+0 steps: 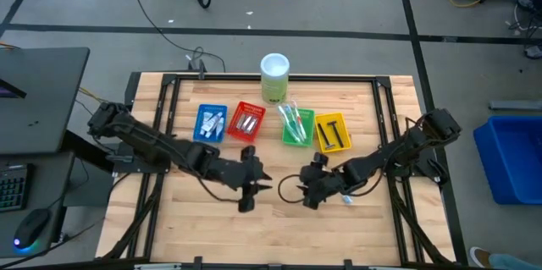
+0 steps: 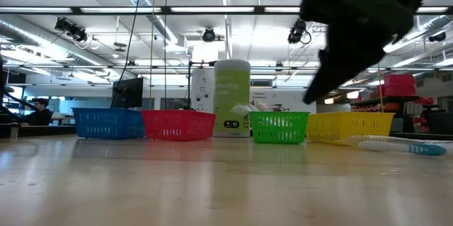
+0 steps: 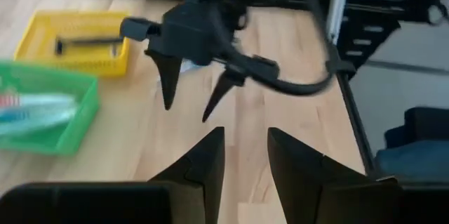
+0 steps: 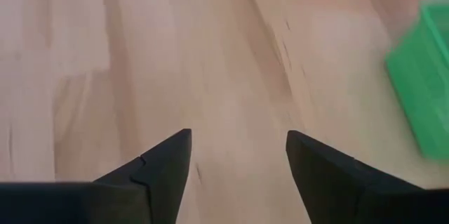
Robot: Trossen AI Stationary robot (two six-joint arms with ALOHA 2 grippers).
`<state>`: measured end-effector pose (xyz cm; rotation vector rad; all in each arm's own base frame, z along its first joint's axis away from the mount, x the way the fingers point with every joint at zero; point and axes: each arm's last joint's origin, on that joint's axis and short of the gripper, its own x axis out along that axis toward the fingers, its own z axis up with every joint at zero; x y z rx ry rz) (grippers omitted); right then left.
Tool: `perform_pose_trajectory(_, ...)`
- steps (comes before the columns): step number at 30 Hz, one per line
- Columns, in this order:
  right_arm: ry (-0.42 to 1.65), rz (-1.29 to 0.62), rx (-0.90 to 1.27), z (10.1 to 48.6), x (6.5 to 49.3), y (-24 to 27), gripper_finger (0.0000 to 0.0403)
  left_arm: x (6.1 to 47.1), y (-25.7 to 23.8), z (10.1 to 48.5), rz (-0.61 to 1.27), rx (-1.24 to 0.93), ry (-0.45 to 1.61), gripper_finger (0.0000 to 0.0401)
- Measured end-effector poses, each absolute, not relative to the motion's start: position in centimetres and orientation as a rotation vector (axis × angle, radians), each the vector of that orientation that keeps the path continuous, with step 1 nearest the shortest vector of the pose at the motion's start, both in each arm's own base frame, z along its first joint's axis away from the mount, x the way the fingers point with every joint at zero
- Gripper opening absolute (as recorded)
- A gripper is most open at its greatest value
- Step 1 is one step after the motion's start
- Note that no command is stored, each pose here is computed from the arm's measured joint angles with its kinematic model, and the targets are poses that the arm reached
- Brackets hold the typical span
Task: Pick & Place Travel size toiletries
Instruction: Put the blue toothbrush into the green basket
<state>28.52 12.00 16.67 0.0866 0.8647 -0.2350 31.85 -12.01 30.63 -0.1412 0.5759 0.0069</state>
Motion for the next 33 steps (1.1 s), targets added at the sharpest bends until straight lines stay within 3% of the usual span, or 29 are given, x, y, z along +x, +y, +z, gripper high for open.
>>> perform_pose_trajectory(8, 0.981, -0.309, 0.290, 18.8, 24.7, 12.8, 0.0217, 29.6, -12.9, 32.2, -0.067, -0.018, 0.568, 0.0116)
perform_pose_trajectory(13, 1.178, -0.337, 0.315, 18.7, 22.4, 12.9, 0.0208, 26.2, -10.8, 35.3, 0.068, 0.010, 0.512, 0.0116)
perform_pose_trajectory(16, 1.289, -0.415, 0.361, 18.0, 21.3, 12.7, 0.0207, 25.1, -10.1, 35.2, 0.126, 0.013, 0.491, 0.0116)
perform_pose_trajectory(22, 1.360, -0.463, 0.378, 16.2, 20.0, 12.4, 0.0216, 24.7, -10.1, 30.4, 0.041, -0.031, 0.477, 0.0116)
perform_pose_trajectory(28, 1.344, -0.451, 0.388, 14.5, 19.5, 12.1, 0.0219, 24.9, -10.5, 25.8, -0.129, -0.123, 0.310, 0.0116)
perform_pose_trajectory(33, 1.327, -0.432, 0.400, 13.9, 19.4, 12.0, 0.0205, 24.0, -10.0, 23.3, -0.160, -0.221, 0.195, 0.0116)
